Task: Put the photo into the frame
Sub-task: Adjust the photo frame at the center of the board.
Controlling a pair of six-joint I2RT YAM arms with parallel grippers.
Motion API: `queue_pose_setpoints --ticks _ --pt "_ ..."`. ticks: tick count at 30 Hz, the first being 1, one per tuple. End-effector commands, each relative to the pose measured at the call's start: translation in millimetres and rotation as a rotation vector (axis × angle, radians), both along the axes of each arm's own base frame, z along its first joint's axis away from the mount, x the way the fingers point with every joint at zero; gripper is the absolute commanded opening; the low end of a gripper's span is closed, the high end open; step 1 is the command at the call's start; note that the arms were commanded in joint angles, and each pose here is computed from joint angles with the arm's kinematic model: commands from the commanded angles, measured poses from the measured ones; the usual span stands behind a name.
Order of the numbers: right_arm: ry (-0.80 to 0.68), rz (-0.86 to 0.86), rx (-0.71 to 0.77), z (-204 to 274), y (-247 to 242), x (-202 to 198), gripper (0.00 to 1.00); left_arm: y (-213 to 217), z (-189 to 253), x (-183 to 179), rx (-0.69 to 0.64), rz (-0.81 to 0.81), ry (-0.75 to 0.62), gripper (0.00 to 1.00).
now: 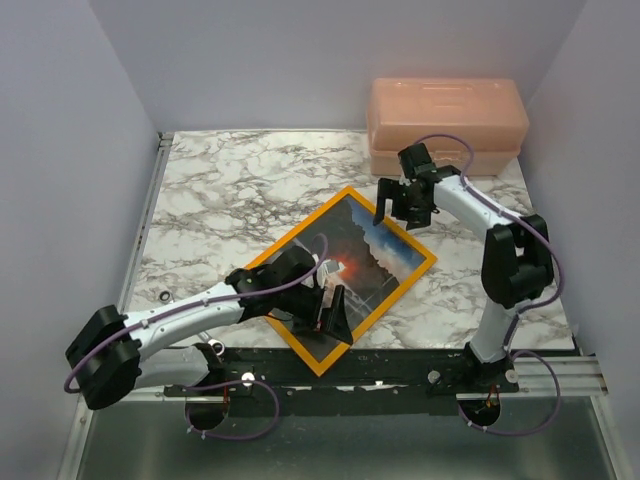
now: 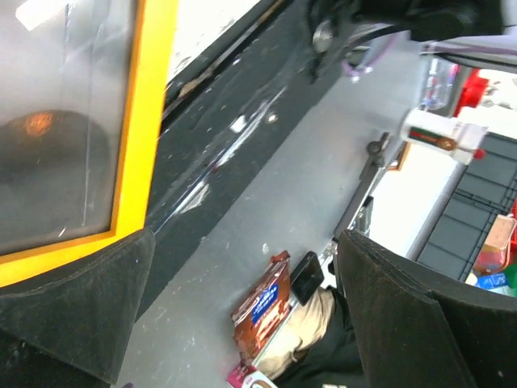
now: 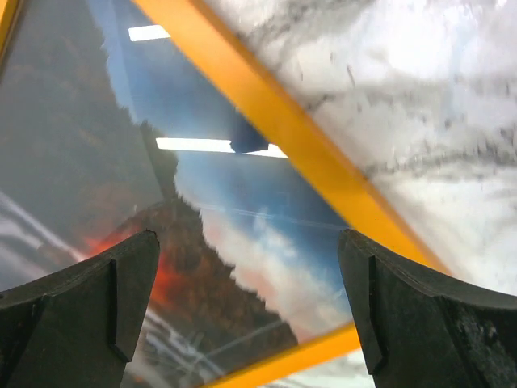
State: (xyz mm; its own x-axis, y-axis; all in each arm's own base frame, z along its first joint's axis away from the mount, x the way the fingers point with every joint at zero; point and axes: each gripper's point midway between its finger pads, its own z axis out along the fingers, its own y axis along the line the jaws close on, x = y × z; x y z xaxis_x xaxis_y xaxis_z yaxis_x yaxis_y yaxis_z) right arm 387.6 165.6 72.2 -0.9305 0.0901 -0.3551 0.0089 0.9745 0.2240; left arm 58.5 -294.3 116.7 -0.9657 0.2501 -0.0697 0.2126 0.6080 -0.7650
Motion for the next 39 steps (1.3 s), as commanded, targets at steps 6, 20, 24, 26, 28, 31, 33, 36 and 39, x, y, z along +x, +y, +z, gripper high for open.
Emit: queue_pose_setpoints --ticks 6,20,24,26,28,31,33,36,39 --pt "0.042 -0.066 0.109 30.8 -9.7 -89.8 1.0 9.8 71.6 63.4 -0.277 0.168 -0.218 0.98" --pt "0.268 -0.106 0.185 -35.0 -1.5 -185.1 1.0 88.3 113.6 137.6 -0.17 0.47 -0.395 0.98" --pt "0.28 -0.106 0.153 -49.0 3.5 -177.2 1.0 93.5 111.9 135.3 -0.142 0.456 -0.399 0.98" --pt "0.265 -0.102 0.129 -53.0 5.6 -169.8 0.98 94.0 108.8 132.6 -0.14 0.447 -0.394 0.99" --pt "0.251 -0.091 0.099 -57.3 7.2 -164.2 0.94 93.3 107.1 130.2 -0.148 0.431 -0.396 0.99" --pt "0.249 -0.075 0.024 -67.8 2.8 -158.4 0.84 94.1 105.5 128.3 -0.148 0.42 -0.403 0.99" --pt "0.243 -0.066 -0.03 -73.1 -2.6 -154.9 0.75 95.2 105.7 127.8 -0.145 0.415 -0.412 0.98" --pt "0.221 -0.061 -0.101 -74.1 -13.0 -148.4 0.54 98.2 104.1 127.4 -0.127 0.41 -0.422 0.99" --pt "0.175 -0.057 -0.194 -70.0 -28.1 -137.8 0.34 101.3 100.0 128.2 -0.105 0.411 -0.429 0.99"
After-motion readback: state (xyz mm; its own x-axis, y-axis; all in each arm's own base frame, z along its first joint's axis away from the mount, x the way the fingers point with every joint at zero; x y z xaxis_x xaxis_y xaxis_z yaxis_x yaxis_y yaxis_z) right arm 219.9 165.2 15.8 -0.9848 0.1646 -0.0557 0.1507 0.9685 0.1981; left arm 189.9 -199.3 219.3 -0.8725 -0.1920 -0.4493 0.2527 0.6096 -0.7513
